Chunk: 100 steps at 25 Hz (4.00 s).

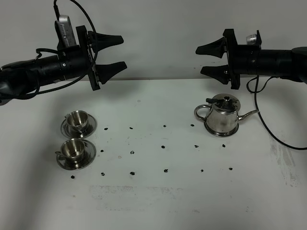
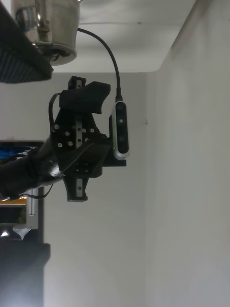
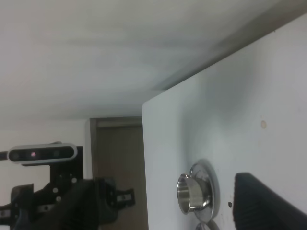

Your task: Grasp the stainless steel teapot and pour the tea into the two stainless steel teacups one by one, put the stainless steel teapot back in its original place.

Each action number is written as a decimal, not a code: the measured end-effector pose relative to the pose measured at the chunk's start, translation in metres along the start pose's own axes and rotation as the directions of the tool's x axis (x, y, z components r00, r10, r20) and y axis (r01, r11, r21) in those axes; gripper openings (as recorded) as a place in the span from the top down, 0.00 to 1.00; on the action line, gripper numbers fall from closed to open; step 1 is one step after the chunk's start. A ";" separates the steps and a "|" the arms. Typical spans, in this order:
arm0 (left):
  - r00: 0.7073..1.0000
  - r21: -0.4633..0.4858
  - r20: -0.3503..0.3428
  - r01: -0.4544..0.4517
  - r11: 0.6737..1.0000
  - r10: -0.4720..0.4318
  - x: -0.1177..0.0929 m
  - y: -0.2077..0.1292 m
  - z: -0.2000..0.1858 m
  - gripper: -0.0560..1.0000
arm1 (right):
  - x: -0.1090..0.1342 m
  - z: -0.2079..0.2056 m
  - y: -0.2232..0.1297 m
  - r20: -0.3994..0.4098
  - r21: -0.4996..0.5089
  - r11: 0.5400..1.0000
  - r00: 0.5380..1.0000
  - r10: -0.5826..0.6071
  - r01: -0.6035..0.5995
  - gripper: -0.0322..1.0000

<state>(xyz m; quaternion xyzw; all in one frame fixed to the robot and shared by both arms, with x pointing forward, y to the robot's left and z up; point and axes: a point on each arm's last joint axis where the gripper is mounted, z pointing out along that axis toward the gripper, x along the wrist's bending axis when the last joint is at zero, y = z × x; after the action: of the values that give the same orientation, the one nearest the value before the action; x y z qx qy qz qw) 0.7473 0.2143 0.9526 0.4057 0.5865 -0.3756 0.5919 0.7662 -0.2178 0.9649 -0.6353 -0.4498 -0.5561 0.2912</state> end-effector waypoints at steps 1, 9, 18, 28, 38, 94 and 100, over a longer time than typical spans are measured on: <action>1.000 0.001 0.002 0.000 1.000 0.000 0.000 0.000 0.000 0.34 | 0.000 0.000 0.000 0.000 0.000 1.000 1.000 0.000 0.000 0.40; 1.000 0.012 0.011 0.001 1.000 -0.001 -0.001 -0.001 0.000 0.34 | 0.000 0.000 0.000 0.000 0.000 1.000 1.000 0.000 0.000 0.40; 0.987 0.006 0.008 -0.163 0.987 0.163 -0.001 -0.001 0.000 0.34 | 0.008 -0.003 0.004 0.033 -0.035 0.961 0.962 -0.272 0.273 0.42; 0.837 0.091 -0.303 -0.450 0.889 0.455 -0.023 0.000 -0.009 0.34 | 0.048 -0.032 0.012 0.372 0.032 0.762 0.700 -0.610 0.647 0.44; 0.525 0.366 -0.570 -0.527 0.767 0.632 -0.056 -0.011 -0.038 0.34 | 0.050 -0.050 0.014 0.552 0.193 0.687 0.502 -0.666 0.701 0.44; 0.096 0.285 -0.830 -0.775 0.565 0.550 -0.103 -0.432 -0.257 0.34 | 0.137 -0.016 -0.221 0.315 0.117 0.336 0.286 -0.905 0.935 0.47; 0.070 0.312 -0.829 -0.765 0.563 0.555 -0.095 -0.440 -0.261 0.34 | 0.126 -0.016 -0.225 0.315 0.142 0.365 0.308 -0.898 0.920 0.47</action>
<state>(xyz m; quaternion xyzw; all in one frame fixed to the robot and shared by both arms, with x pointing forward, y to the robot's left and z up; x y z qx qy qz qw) 0.2379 0.2805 1.0346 0.6901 0.5791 0.2643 0.3443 0.5549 -0.1051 1.0614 -0.3655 -0.7530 -0.5181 -0.1757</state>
